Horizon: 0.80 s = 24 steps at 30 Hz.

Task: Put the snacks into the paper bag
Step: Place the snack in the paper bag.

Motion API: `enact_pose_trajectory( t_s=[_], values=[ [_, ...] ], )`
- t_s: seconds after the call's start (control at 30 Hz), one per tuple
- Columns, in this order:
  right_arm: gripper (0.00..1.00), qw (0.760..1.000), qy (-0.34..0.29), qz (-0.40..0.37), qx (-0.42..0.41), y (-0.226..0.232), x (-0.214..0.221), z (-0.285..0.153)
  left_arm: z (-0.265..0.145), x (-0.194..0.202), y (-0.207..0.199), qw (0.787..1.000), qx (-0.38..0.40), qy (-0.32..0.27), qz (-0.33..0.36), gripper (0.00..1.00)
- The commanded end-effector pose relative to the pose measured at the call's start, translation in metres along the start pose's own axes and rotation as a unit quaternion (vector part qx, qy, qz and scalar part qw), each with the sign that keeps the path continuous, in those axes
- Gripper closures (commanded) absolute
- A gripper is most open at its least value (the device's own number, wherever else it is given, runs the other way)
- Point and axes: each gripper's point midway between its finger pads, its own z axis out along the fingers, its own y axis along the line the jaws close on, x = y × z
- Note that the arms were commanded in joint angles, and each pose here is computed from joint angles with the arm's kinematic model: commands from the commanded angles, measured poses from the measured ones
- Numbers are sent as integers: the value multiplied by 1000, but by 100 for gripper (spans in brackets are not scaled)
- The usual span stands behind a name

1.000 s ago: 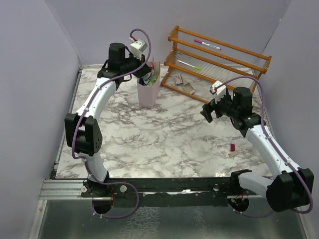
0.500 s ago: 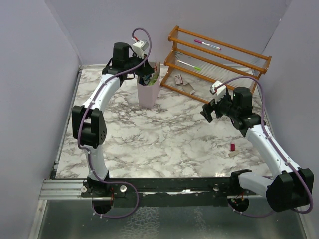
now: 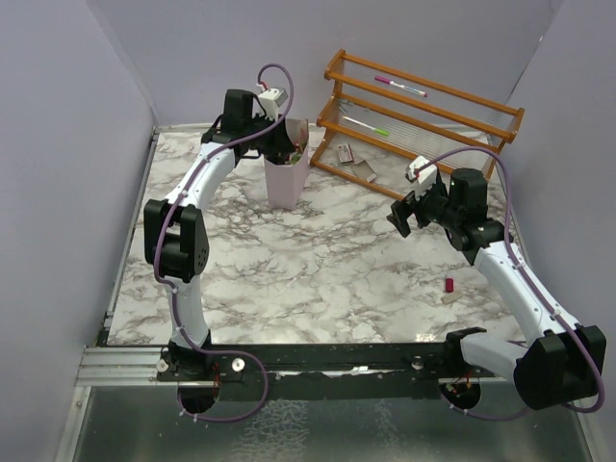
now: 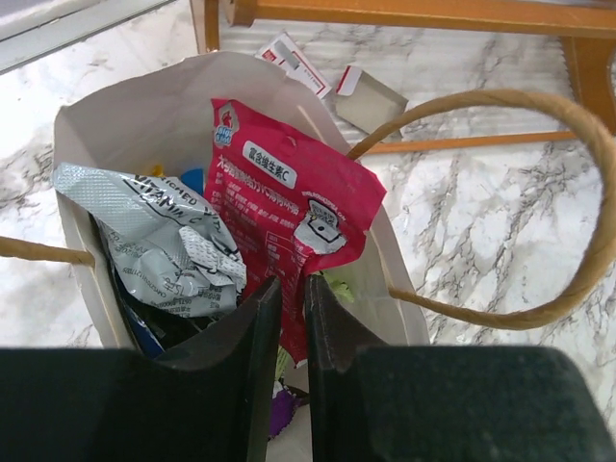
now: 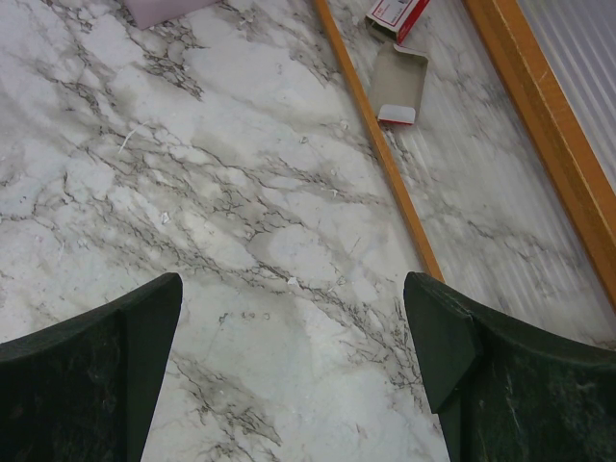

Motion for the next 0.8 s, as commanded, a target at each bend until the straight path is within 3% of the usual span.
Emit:
enact_pose_trajectory(
  t_s=[0.0,0.17,0.77],
  values=[
    [1,1000,0,-6,-1,0,3,1,-4,-2,13,999,-39,8,9,78],
    [1,1000,2,-5,-1,-1,4,1,-6,-2,13,999,-40,21,18,71],
    [1,1000,0,-5,2,-2,2,0,-55,-43,-22,994,-31,-20,104,45]
  ],
)
